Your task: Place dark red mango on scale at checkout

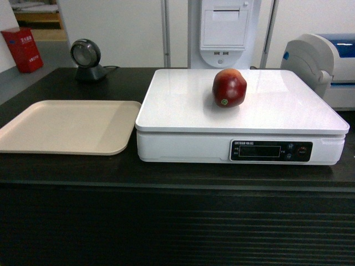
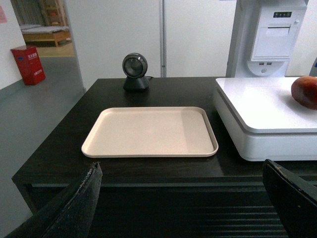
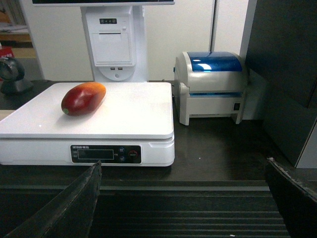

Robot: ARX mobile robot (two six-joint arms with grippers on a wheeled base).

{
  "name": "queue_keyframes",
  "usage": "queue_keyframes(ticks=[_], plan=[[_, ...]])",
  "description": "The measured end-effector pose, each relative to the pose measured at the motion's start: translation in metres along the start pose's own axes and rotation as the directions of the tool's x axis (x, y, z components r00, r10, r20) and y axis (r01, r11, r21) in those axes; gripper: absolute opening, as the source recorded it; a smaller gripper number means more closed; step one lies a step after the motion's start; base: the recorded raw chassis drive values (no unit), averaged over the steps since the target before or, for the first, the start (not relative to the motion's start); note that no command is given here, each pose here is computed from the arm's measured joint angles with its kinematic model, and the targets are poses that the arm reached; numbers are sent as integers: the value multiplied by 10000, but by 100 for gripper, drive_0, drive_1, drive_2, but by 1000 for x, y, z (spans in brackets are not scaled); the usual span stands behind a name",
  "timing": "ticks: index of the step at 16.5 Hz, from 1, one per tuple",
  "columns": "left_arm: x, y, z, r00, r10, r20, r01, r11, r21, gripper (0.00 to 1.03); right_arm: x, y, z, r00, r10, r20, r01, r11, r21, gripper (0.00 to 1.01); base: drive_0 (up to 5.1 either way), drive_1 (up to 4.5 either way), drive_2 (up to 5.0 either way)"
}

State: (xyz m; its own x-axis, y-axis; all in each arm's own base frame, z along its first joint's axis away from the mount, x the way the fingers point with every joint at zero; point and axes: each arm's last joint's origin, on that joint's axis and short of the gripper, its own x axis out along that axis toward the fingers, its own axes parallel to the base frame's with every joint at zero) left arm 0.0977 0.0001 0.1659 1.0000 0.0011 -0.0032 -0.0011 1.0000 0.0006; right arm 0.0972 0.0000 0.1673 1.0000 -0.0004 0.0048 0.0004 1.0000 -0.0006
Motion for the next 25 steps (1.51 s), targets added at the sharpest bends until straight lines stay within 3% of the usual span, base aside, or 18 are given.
queue_keyframes(ticks=[25], plan=[[0, 0, 0, 10000, 8, 11, -8, 10000, -4, 98, 0, 0, 0, 10000, 0, 4, 0, 10000, 4, 98, 0, 0, 0]])
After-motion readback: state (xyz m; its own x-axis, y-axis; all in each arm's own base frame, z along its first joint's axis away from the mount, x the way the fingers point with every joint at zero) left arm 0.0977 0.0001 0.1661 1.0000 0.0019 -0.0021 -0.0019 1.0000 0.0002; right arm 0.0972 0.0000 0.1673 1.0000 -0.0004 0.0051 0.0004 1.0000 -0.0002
